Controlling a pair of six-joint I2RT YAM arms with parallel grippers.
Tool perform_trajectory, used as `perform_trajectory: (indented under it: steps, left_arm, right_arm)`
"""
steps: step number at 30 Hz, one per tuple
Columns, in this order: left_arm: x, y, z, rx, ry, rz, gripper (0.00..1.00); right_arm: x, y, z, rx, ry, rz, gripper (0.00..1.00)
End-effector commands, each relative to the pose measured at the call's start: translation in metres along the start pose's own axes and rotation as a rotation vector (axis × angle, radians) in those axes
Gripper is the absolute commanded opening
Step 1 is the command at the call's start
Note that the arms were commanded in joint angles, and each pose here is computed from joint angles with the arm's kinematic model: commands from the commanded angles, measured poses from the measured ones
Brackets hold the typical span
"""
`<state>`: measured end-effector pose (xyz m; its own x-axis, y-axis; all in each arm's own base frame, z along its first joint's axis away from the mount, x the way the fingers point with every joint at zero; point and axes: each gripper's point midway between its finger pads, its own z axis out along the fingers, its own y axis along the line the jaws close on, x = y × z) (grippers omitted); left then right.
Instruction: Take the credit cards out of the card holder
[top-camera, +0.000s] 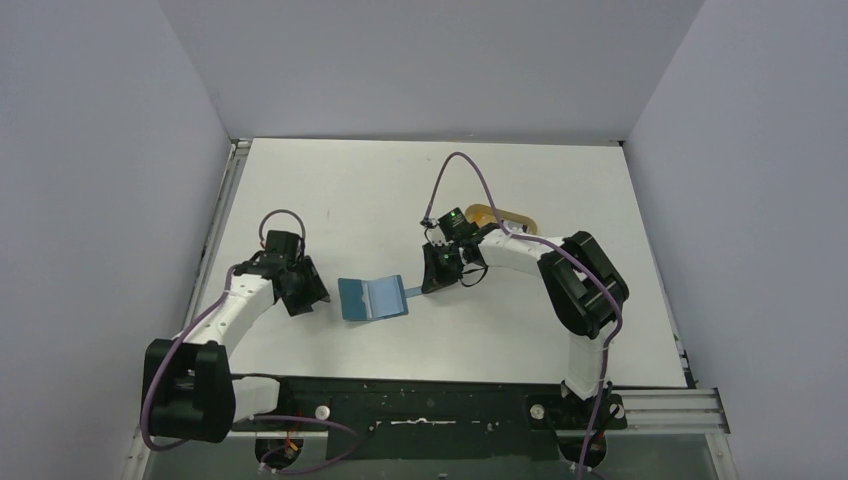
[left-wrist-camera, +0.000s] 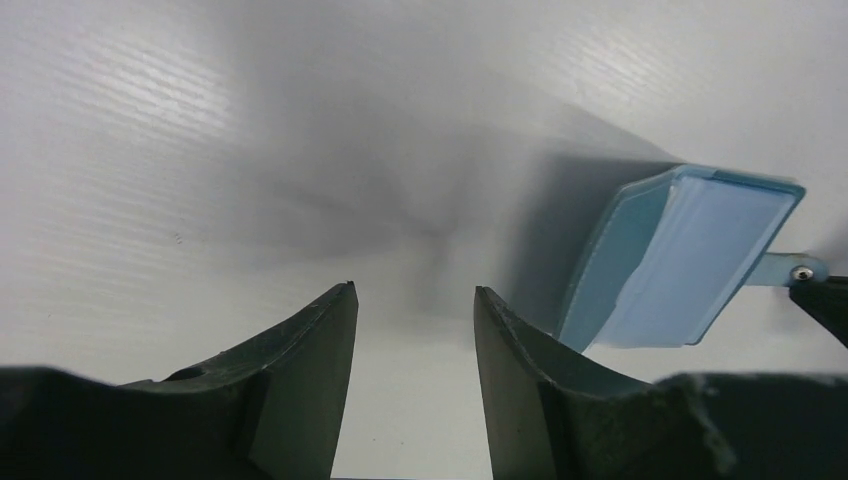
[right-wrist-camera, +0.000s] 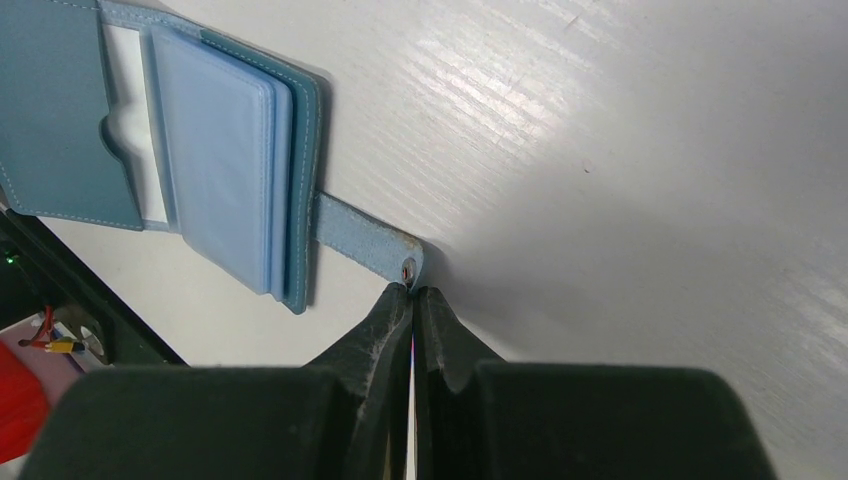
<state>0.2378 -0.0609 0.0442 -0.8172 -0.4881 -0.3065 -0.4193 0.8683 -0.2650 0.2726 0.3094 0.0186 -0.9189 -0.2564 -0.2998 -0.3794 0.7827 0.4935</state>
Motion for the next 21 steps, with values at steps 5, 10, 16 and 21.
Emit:
perform_trajectory:
  steps: [5, 10, 16, 21]
  left_arm:
    - [0.006, -0.02, 0.01, 0.041, 0.0, 0.019, 0.43]
    - [0.007, -0.046, 0.014, 0.06, 0.022, 0.067, 0.43]
    - [-0.004, -0.078, -0.003, 0.119, -0.022, 0.101, 0.42]
    - [-0.011, -0.098, -0.016, 0.166, -0.057, 0.123, 0.41]
  right_arm:
    - [-0.015, 0.014, -0.017, -0.048, -0.066, -0.041, 0.0]
    - [-0.015, 0.012, -0.019, -0.045, -0.066, -0.039, 0.0]
    - [-0.014, 0.009, -0.02, -0.042, -0.067, -0.036, 0.0]
    - [-0.013, 0.01, -0.019, -0.047, -0.063, -0.037, 0.0]
